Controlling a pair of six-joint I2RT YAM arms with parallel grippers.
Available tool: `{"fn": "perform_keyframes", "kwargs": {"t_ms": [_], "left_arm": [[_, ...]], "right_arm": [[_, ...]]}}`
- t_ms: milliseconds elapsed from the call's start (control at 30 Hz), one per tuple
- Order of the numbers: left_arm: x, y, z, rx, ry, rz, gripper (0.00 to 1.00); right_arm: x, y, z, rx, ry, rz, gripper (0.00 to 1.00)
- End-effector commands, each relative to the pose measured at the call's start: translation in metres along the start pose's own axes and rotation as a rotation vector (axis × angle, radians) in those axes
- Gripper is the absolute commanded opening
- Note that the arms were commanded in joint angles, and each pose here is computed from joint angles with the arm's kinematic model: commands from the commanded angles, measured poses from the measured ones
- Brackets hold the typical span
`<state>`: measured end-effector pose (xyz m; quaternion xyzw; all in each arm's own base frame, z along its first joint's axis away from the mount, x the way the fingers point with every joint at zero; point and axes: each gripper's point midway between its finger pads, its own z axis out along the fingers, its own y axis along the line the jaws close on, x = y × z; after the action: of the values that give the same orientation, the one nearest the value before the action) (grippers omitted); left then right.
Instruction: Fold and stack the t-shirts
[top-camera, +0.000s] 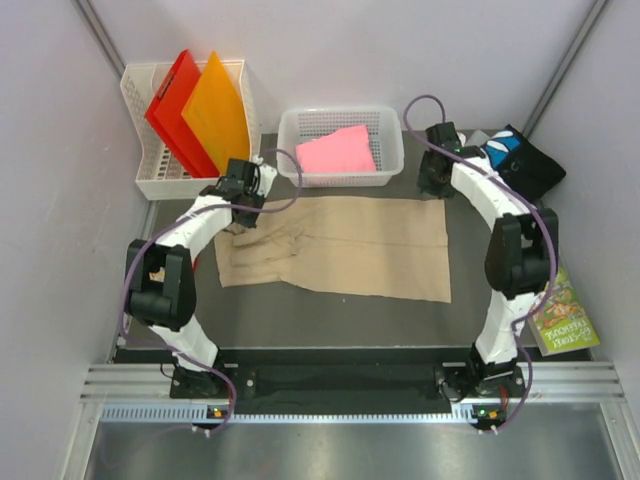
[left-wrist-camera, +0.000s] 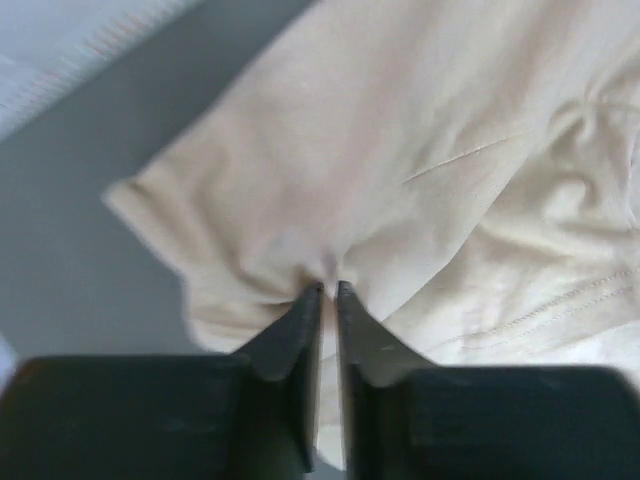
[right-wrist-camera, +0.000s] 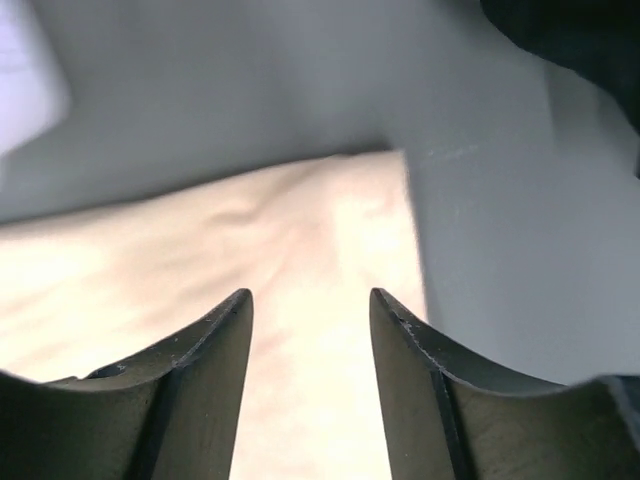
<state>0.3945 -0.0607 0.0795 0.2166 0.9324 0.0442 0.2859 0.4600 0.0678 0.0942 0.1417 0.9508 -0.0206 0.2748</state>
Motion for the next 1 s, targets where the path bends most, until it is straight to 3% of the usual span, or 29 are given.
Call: {"fn": "perform_keyframes", "kwargs": {"t_ms": [0,67,133,267,467,567,967], "left_arm": [[-0.069,0.037,-0.046,-0.118,-0.167,0.038,0.28],[-0.075,0.047,-0.054,-0.159,-0.162,0.056,0.33],[-0.064,0.043,-0.061,-0.137,-0.117,0.065,0.49],[-0.018,0.018,-0.073,-0.03,-0.023,0.1,0.53],[0.078,-0.006,-0.081,0.052,0.188,0.236,0.56],[0.107,-0.006,-0.078,0.039,0.23,0.298,0.56],[0.139,-0.003,-0.04,-0.032,0.244,0.349,0.55]], "right_arm": [[-0.012,0.026,-0.096,-0.081,-0.143,-0.064,0.51],[0.003,0.025,-0.109,-0.083,-0.128,-0.052,0.51],[0.032,0.02,-0.119,-0.099,-0.085,-0.032,0.49],[0.105,-0.007,-0.107,-0.064,0.06,-0.016,0.45],[0.162,-0.035,-0.1,-0.005,0.158,-0.006,0.43],[0.171,-0.039,-0.095,0.014,0.187,-0.011,0.43],[0.208,-0.038,-0.062,0.059,0.291,-0.052,0.4]]}}
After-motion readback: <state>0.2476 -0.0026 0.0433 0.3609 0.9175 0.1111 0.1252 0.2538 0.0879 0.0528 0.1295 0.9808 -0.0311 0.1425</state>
